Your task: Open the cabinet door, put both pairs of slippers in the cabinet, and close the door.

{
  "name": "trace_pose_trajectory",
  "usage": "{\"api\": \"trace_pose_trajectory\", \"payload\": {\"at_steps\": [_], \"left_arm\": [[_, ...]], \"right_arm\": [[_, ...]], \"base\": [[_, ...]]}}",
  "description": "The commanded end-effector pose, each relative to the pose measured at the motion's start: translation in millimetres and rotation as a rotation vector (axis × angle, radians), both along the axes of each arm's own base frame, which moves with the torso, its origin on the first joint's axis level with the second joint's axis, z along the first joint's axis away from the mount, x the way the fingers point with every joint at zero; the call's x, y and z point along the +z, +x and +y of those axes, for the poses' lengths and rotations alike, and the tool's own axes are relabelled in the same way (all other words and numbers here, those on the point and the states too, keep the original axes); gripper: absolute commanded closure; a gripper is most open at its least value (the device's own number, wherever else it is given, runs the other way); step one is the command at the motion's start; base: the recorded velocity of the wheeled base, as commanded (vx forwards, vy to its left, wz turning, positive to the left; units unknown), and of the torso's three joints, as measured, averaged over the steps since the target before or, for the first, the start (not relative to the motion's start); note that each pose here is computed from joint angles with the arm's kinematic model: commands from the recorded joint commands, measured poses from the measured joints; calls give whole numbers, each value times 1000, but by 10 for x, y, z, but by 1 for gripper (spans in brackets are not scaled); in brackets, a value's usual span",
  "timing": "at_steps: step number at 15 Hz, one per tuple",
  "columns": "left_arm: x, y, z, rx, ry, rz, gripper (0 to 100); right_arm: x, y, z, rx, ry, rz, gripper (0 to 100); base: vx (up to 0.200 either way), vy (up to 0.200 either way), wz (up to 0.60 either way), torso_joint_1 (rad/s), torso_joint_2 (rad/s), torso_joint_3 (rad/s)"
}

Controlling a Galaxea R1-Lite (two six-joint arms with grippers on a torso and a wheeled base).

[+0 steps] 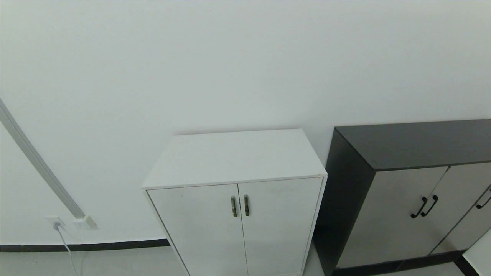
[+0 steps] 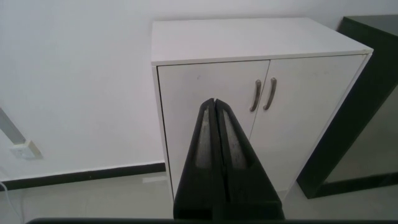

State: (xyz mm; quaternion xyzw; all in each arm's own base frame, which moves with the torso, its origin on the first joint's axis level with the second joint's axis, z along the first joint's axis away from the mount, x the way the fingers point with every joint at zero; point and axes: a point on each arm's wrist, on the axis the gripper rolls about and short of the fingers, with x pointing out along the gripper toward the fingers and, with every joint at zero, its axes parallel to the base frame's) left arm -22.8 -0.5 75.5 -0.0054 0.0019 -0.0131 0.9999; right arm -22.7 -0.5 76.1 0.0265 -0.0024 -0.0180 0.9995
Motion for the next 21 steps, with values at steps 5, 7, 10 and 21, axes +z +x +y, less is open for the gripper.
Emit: {"api": "trace_pose_trajectory", "payload": {"at_steps": [5, 7, 10, 21], "left_arm": [[-3, 1, 0, -1, 3, 1, 100], [1, 0, 0, 0, 3, -1, 100], [1, 0, 0, -1, 3, -1, 100], [-3, 1, 0, 0, 3, 1, 100]], "right_arm": [[2, 0, 0, -4, -2, -2, 100], [1, 0, 0, -1, -5, -1, 100], [1, 0, 0, 1, -7, -1, 100], [1, 0, 1, 5, -10, 0, 100]], "base": [[0, 0, 0, 0, 0, 0], [0, 0, 0, 0, 0, 0], [0, 0, 0, 0, 0, 0], [0, 0, 0, 0, 0, 0]]}}
